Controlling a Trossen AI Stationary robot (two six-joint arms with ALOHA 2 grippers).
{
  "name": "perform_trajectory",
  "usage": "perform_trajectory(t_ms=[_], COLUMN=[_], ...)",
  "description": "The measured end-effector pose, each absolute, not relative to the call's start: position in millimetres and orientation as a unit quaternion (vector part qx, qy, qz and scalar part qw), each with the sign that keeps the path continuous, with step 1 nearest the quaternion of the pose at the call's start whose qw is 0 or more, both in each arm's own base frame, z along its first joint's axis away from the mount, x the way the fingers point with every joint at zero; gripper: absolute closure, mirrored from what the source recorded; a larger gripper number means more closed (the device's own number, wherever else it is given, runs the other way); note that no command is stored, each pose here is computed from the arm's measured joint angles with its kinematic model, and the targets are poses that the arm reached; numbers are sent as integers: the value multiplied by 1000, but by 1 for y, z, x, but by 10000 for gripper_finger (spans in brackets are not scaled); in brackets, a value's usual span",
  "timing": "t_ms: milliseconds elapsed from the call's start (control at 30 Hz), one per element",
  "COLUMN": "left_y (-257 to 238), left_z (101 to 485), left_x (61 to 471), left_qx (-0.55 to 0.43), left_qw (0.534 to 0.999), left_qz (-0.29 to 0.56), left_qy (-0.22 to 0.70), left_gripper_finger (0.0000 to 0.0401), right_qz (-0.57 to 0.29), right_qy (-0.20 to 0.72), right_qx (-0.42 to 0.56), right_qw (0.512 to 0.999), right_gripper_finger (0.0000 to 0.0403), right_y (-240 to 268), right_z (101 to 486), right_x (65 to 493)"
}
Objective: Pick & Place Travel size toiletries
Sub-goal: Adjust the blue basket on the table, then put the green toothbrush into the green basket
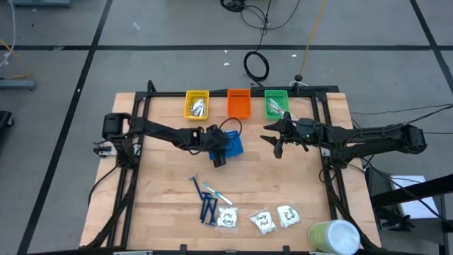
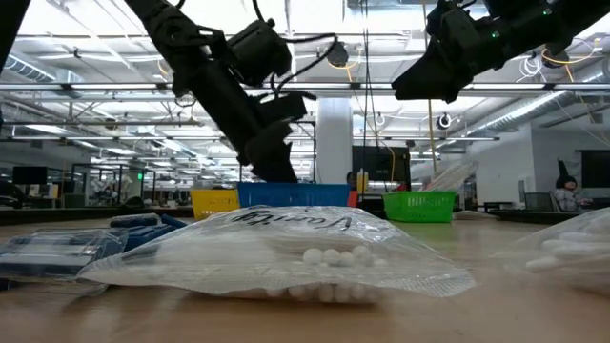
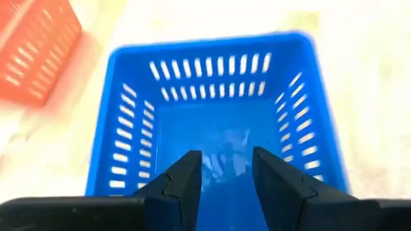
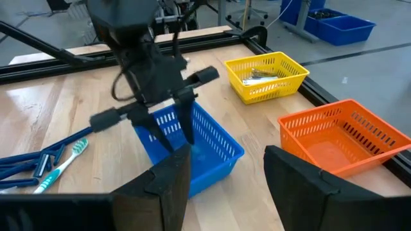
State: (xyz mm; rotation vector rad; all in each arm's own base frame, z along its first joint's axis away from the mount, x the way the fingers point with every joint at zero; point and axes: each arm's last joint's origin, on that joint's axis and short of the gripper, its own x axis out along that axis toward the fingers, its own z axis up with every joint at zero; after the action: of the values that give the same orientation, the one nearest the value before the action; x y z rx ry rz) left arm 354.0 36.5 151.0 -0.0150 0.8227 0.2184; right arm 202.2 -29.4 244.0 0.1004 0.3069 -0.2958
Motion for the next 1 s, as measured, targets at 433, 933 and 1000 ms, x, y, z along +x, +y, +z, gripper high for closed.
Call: perform_trajectory(t_ms=[433,933,1000], left_y=[27,-21,-31], left_z=[184,261,250], left_x=[359,273,267], left_qx=[-12,-51,-73], left_qw=[929,917,913], left_qz=[77,193,184], left_qy=[361,346,356], left_gripper_finger=[265,265,265], right_qz=[-146,-17,28], right_qy=[152,199,177], right_qx=[51,27,32], right_qw=[976,979,983], right_gripper_finger=[220,220,220], right_y=[-29,13,26], right_z=[244,211,211], right_x=[202,238,243])
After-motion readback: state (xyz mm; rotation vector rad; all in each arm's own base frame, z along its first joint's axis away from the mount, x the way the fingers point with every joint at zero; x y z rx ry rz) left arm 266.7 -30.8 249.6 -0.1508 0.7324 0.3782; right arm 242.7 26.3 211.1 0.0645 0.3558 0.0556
